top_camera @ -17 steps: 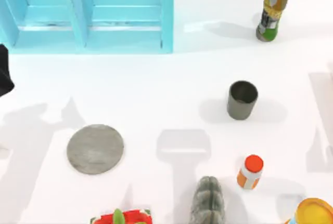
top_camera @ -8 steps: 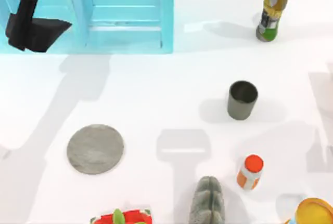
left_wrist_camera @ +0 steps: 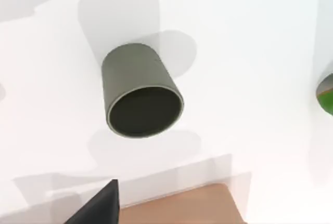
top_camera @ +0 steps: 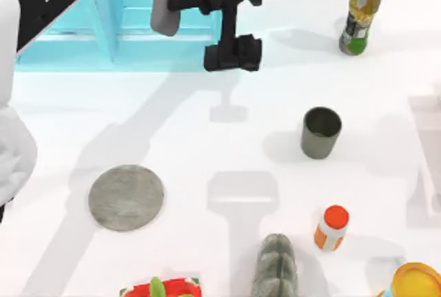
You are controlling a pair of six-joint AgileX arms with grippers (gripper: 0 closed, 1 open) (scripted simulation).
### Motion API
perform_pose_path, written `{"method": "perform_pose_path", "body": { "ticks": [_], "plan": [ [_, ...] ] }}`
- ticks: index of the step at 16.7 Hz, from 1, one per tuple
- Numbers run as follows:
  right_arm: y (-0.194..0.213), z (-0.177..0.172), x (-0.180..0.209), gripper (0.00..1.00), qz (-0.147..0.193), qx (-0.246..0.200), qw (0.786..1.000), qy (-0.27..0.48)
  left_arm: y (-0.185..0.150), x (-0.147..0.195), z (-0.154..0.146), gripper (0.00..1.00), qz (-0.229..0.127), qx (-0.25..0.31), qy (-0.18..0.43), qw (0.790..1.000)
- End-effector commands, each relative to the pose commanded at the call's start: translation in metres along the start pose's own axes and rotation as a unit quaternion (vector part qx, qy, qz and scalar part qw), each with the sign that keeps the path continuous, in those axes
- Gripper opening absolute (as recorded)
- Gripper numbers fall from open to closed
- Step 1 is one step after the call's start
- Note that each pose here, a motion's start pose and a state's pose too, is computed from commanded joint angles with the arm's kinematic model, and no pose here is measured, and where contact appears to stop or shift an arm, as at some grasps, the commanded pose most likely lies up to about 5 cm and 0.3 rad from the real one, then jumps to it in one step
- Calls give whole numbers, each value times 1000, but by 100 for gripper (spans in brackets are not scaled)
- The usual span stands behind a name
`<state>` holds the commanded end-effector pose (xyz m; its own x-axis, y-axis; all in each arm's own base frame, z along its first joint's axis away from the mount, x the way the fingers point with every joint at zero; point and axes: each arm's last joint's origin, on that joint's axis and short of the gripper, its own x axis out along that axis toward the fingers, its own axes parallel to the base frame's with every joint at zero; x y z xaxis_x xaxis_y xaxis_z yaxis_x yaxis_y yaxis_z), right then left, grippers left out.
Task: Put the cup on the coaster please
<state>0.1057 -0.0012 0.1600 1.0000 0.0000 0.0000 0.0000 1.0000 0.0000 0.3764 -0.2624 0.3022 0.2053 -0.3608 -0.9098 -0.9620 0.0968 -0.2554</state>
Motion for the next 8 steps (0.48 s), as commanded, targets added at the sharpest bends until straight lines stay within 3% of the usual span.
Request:
{"method": "perform_pose_path", "body": {
  "ticks": [4, 8],
  "plan": [
    [0, 0, 0, 100, 0, 0, 1000, 0, 9, 66, -42, 100, 76, -59, -16, 995],
    [0, 0, 0, 100, 0, 0, 1000, 0, 22, 97, -61, 100, 108, -78, -28, 991]
  ]
}}
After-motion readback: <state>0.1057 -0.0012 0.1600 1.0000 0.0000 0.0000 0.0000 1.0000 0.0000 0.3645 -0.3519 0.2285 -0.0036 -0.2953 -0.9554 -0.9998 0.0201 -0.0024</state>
